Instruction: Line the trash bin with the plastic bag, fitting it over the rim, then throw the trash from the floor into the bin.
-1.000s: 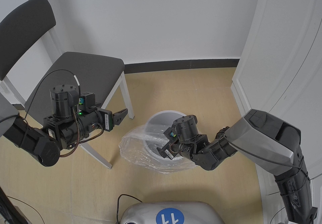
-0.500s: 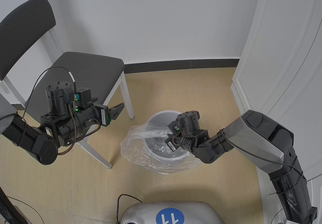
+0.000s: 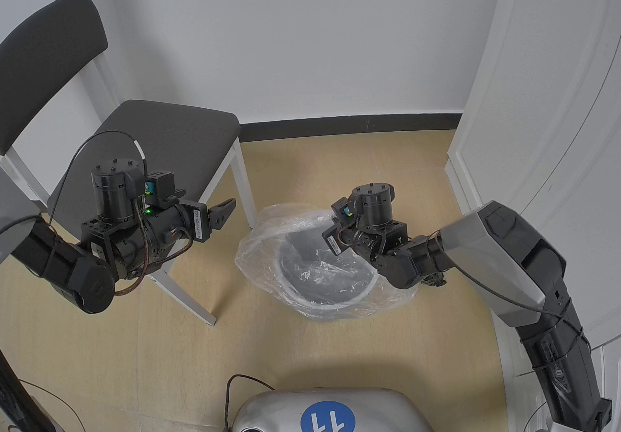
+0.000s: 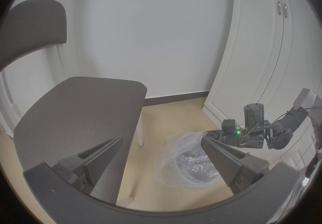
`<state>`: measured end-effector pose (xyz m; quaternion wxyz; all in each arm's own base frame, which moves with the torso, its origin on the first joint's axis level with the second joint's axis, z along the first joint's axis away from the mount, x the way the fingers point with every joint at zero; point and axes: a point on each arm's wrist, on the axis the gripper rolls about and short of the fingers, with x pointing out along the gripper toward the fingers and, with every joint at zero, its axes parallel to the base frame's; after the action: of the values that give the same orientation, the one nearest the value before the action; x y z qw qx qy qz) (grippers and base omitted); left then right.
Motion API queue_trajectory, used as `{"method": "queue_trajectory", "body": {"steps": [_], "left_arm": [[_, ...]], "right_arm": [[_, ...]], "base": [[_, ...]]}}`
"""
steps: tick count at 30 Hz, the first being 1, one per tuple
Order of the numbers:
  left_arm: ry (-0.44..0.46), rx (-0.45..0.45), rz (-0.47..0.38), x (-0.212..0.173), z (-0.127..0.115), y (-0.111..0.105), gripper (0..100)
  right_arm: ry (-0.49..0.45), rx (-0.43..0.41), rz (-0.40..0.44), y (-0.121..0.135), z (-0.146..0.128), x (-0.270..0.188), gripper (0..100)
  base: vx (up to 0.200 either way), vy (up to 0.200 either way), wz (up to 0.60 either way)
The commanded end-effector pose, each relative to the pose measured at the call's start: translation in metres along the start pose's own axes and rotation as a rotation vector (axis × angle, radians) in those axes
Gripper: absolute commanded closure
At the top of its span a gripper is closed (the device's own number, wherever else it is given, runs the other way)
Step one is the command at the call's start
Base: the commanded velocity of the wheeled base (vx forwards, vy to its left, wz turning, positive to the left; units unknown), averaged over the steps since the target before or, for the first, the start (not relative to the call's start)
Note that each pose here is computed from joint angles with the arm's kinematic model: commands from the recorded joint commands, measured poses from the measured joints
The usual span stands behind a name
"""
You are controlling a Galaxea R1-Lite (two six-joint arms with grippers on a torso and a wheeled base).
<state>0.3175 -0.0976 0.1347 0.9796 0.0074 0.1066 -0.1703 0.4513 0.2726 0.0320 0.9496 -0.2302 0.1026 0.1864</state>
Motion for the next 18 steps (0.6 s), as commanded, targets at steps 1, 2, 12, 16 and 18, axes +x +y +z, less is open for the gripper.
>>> {"method": "queue_trajectory", "body": {"steps": [1, 2, 12, 16, 18], "left_arm": [[0.011, -0.001, 0.005, 0.004, -0.003, 0.001, 0], [0.012, -0.001, 0.005, 0.005, -0.004, 0.001, 0], [0.020, -0.002, 0.008, 0.008, -0.007, 0.002, 0], [0.021, 0.000, 0.007, 0.008, -0.007, 0.002, 0], [0.023, 0.000, 0.007, 0.009, -0.008, 0.002, 0]], "right_arm": [[-0.024, 0.014, -0.053, -0.004, -0.003, 0.016, 100], [-0.039, 0.022, -0.077, -0.010, -0.002, 0.022, 100], [0.012, 0.035, -0.147, -0.027, -0.029, 0.043, 100], [0.020, 0.058, -0.156, -0.032, -0.035, 0.045, 100], [0.016, 0.074, -0.162, -0.035, -0.034, 0.044, 100]], "base": [[0.000, 0.000, 0.00], [0.000, 0.000, 0.00], [0.000, 0.000, 0.00], [0.000, 0.000, 0.00], [0.000, 0.000, 0.00]]}}
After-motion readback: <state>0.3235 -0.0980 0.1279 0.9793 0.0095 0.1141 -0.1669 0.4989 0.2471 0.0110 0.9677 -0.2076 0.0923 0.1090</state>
